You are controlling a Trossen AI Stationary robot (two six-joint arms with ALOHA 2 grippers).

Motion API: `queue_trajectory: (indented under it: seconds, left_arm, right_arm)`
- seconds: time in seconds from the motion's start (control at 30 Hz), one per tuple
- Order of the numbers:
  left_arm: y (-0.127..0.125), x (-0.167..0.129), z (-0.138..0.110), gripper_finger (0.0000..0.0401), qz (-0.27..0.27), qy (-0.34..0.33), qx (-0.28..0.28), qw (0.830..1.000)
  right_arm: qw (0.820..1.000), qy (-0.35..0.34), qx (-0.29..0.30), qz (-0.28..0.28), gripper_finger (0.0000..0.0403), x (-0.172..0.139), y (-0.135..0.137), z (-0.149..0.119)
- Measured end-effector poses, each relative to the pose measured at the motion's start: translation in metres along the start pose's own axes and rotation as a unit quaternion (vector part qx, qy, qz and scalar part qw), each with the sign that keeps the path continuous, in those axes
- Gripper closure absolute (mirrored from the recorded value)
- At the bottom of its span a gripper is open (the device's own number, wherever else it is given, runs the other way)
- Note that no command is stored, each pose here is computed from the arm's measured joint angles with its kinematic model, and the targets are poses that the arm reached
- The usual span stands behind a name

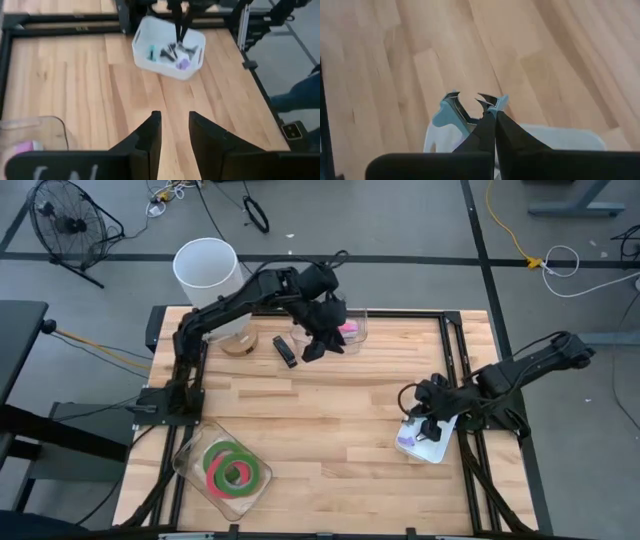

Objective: Pick and place Stapler, Stapler remover, tape
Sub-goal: Put the blue staple remover into the white bin, then put the black stapler into the top transparent bin

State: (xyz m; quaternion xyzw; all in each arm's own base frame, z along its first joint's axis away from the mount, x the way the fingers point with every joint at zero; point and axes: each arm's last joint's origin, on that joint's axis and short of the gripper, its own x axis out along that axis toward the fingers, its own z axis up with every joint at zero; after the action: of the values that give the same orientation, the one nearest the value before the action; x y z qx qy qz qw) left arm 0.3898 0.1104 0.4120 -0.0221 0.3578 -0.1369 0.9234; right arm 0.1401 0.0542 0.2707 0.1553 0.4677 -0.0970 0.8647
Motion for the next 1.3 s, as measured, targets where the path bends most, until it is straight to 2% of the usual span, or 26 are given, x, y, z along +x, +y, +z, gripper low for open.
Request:
queue_trajectory:
  seconds: [0.37, 0.73, 0.87, 1.07, 1.17, 1.3]
  left_arm:
    - [0.005, 0.011, -0.005, 0.0316, -0.006, 0.020, -0.005, 1.000]
    - [0.005, 0.011, -0.004, 0.0316, -0.006, 0.019, -0.005, 1.000]
    - [0.005, 0.011, -0.004, 0.0316, -0.006, 0.018, -0.005, 1.000]
    - [0.005, 0.011, -0.004, 0.0316, -0.006, 0.018, -0.009, 1.000]
    - [0.005, 0.011, -0.004, 0.0316, -0.006, 0.018, -0.009, 1.000]
    - [0.005, 0.011, -0.004, 0.0316, -0.006, 0.018, -0.019, 1.000]
  right_arm:
    - [0.994, 0.110, 0.001, 0.001, 0.0403, 0.017, -0.009, -0.023]
    - [0.989, 0.144, 0.007, -0.002, 0.0401, 0.026, -0.013, -0.034]
    - [0.990, 0.141, 0.012, -0.006, 0.0376, 0.026, -0.014, -0.033]
    - [0.990, 0.138, 0.014, -0.009, 0.0307, 0.026, -0.014, -0.033]
    - [0.991, 0.137, 0.010, 0.010, 0.0279, 0.027, -0.011, -0.032]
    - [0.995, 0.098, 0.011, 0.034, 0.0278, 0.026, -0.005, -0.024]
